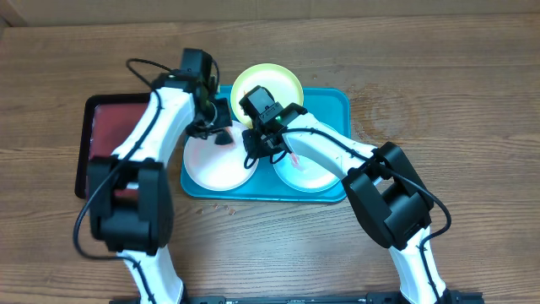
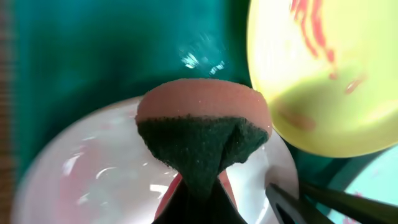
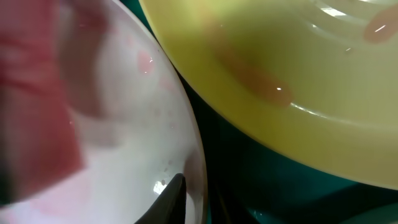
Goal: Clean dirty plates on tray and stack at the side
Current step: 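Scrub the white plate with the sponge in the left gripper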
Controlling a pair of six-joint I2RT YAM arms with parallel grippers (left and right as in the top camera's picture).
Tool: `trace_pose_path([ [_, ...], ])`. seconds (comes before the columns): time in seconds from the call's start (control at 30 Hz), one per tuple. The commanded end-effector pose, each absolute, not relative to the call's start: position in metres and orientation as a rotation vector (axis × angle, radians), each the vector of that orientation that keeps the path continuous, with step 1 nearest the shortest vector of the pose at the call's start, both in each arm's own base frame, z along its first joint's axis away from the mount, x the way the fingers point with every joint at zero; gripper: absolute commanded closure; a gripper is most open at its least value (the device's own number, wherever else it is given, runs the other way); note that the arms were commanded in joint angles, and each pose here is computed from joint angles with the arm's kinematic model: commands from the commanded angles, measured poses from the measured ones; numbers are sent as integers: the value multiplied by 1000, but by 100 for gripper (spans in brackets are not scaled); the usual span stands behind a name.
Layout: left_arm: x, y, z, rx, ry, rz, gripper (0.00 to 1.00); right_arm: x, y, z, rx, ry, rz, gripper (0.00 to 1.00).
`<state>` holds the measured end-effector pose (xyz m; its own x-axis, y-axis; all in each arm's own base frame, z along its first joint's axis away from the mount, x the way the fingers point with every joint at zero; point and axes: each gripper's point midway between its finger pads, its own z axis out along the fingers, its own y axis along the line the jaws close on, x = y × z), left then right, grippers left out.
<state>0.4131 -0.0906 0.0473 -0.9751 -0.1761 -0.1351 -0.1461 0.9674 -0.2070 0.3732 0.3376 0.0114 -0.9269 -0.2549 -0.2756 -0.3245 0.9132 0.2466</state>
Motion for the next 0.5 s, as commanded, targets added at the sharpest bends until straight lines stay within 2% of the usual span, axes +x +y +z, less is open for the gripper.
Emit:
trace_pose_path([
  [0.0,402,-108,13,-198,3058,-368,96,375,338,5,-429,2844,425,84],
  [0.1,396,-100,-8,-211,3110,-284,96,374,337,5,-430,2848,421,84],
  [0.2,390,-68,-16,-267,3135,-32,96,374,337,5,-430,2851,419,85],
  [0.33,385,-8,3,-446,3046,430,96,373,337,4,-430,2852,418,85],
  [0.47,384,19,25,-480,2997,605,96,374,337,5,-430,2851,418,85],
])
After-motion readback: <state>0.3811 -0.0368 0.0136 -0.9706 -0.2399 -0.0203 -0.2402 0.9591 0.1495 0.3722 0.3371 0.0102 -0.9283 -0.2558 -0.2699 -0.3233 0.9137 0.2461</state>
